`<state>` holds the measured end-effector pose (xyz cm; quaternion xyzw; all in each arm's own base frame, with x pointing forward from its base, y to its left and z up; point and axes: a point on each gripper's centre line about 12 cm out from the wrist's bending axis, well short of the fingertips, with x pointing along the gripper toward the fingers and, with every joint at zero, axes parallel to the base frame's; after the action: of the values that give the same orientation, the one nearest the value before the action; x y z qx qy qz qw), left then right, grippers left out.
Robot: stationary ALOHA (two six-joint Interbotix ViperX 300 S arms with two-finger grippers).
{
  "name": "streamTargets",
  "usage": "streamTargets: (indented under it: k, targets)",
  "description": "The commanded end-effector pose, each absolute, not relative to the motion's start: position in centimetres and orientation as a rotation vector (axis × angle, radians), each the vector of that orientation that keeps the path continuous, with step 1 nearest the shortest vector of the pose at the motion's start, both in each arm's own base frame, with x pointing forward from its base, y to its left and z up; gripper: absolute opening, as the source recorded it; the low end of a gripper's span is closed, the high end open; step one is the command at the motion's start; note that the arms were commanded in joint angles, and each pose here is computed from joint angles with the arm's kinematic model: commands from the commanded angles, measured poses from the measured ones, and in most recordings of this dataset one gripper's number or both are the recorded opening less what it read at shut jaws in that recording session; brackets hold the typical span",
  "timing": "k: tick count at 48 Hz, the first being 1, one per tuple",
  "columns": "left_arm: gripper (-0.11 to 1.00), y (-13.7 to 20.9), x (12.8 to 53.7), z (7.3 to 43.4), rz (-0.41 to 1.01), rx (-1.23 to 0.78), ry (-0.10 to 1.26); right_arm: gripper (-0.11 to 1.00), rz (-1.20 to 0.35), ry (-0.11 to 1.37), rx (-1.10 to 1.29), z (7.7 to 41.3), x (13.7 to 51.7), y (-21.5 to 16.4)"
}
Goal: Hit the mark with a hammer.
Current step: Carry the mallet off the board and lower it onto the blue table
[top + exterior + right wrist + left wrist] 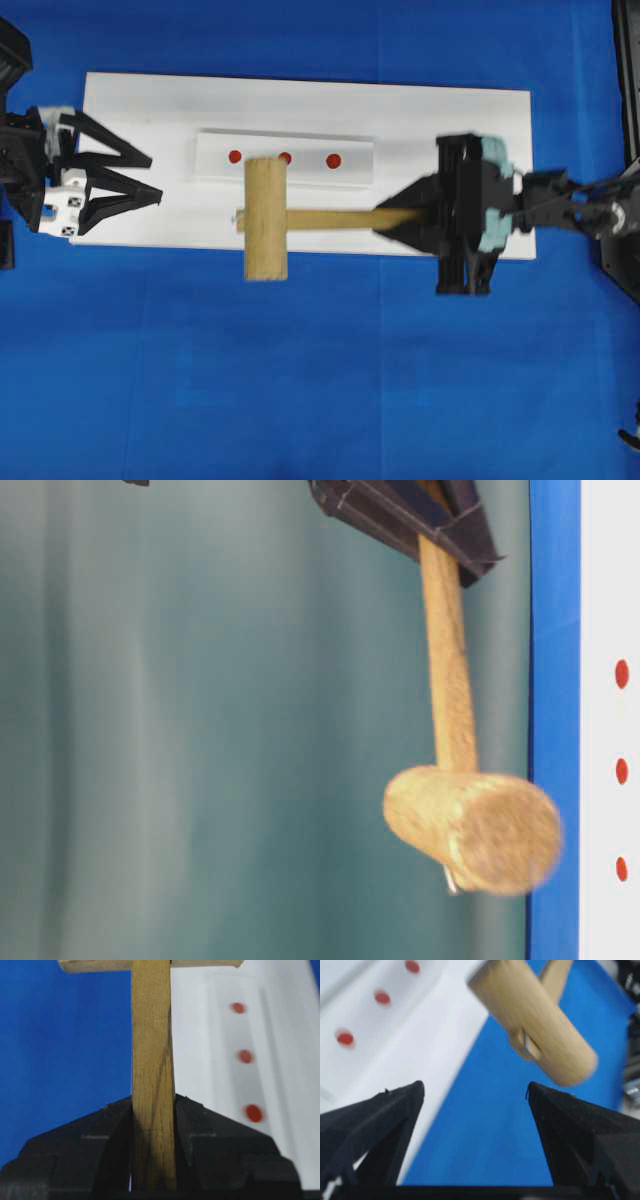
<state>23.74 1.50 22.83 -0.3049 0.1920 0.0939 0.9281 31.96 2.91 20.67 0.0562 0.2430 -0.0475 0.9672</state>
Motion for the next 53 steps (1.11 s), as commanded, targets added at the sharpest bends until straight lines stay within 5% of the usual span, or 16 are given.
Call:
streamTargets:
  k: [1,18,53]
  targets:
    - [0.81,2.0,24.1,23.6,0.181,-0.514,0.365,0.09,-0.079,0.441,0.145,22.1,32.9,4.7]
    - [0.81,2.6,24.0,23.7,0.133,-0.161,0.377,0.09,-0.041,0.441,0.209,21.0,34.8,11.5]
    - [0.8,2.6,23.9,23.7,0.132,-0.151,0.365,0.09,-0.087,0.479,0.178,18.3,40.2,12.6]
